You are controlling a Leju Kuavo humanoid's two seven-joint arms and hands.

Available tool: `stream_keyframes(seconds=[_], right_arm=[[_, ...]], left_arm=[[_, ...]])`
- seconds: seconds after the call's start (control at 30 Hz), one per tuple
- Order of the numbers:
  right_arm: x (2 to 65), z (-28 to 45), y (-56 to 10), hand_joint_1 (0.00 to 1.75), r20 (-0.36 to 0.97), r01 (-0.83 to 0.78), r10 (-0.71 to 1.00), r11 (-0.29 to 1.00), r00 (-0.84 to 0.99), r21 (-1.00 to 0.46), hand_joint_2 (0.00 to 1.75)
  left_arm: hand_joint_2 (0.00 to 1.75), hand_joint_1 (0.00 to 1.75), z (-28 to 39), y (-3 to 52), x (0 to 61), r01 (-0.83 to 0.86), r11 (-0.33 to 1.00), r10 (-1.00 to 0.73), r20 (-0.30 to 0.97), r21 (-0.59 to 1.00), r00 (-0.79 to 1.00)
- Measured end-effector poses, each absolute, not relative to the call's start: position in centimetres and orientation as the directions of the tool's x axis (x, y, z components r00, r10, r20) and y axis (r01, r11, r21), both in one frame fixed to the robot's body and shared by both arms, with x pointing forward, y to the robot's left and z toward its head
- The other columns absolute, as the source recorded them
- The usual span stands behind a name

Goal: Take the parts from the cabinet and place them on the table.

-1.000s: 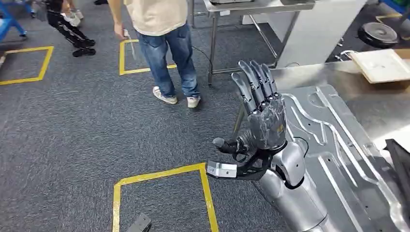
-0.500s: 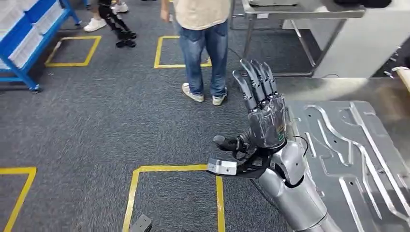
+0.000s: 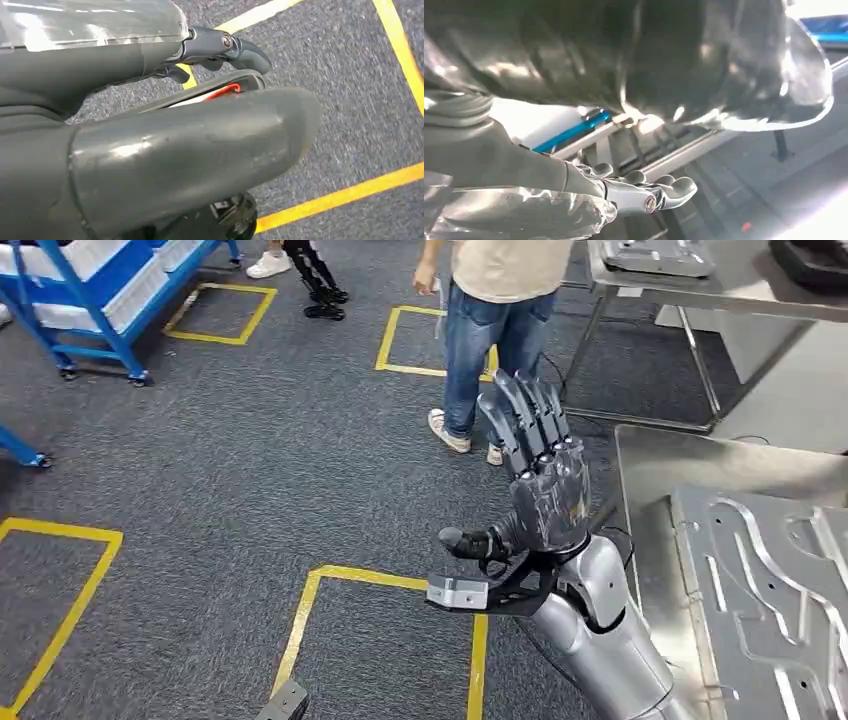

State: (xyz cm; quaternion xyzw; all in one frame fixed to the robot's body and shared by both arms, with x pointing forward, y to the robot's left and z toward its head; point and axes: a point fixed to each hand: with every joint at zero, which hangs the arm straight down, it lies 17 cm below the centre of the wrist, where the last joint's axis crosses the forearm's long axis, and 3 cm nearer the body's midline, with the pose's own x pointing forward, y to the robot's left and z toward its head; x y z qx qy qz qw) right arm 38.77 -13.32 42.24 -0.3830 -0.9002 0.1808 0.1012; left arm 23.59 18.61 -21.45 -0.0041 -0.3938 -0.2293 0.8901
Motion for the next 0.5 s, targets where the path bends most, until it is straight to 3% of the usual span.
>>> stream_keyframes(seconds=[0.5], right_arm=[[38.74, 41.58, -13.47, 0.0, 0.051, 0.649, 0.728, 0.639, -0.684, -0.413, 0.0]], left_arm=[[0.0, 0.0, -21.42, 18.76, 23.75, 0.41, 0.895, -0.405, 0.703, 0.176, 0.584]])
